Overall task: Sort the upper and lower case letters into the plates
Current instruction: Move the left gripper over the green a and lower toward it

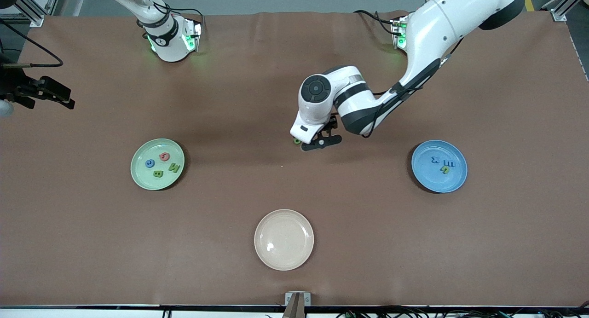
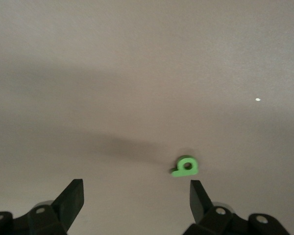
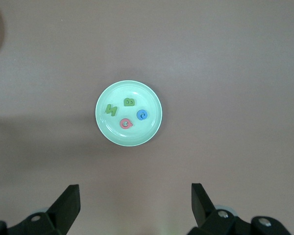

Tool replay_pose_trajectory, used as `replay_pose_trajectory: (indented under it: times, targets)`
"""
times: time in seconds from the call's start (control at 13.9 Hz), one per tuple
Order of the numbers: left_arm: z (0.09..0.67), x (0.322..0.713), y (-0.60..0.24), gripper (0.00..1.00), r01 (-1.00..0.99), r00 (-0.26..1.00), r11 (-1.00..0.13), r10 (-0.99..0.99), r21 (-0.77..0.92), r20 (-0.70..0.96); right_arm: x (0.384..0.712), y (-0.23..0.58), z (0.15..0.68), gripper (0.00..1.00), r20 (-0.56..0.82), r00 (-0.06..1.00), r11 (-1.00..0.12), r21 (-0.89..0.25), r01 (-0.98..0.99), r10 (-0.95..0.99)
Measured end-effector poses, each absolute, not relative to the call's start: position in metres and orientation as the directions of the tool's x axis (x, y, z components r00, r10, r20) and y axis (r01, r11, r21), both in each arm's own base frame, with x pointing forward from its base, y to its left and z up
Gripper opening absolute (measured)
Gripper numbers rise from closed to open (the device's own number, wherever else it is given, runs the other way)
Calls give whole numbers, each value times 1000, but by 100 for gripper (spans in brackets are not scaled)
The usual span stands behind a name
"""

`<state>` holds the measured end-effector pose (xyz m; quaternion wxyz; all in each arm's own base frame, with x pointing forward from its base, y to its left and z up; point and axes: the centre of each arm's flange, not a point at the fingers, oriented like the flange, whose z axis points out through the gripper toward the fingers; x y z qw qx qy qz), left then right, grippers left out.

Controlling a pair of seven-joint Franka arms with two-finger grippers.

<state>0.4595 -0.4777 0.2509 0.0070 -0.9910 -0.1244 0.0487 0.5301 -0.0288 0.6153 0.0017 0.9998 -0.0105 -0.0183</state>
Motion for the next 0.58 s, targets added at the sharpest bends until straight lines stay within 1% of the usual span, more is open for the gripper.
replay_pose_trajectory:
  times: [0.29,0.58]
  targets:
    - [216,464,-483,94,337,936,-941,331,32,-116,530,-29,615,100,-36,999,-1000,4,-20,-20]
    - [194,450,-494,93,337,936,-942,333,11,-114,530,-29,615,100,-35,999,-1000,4,-20,-20]
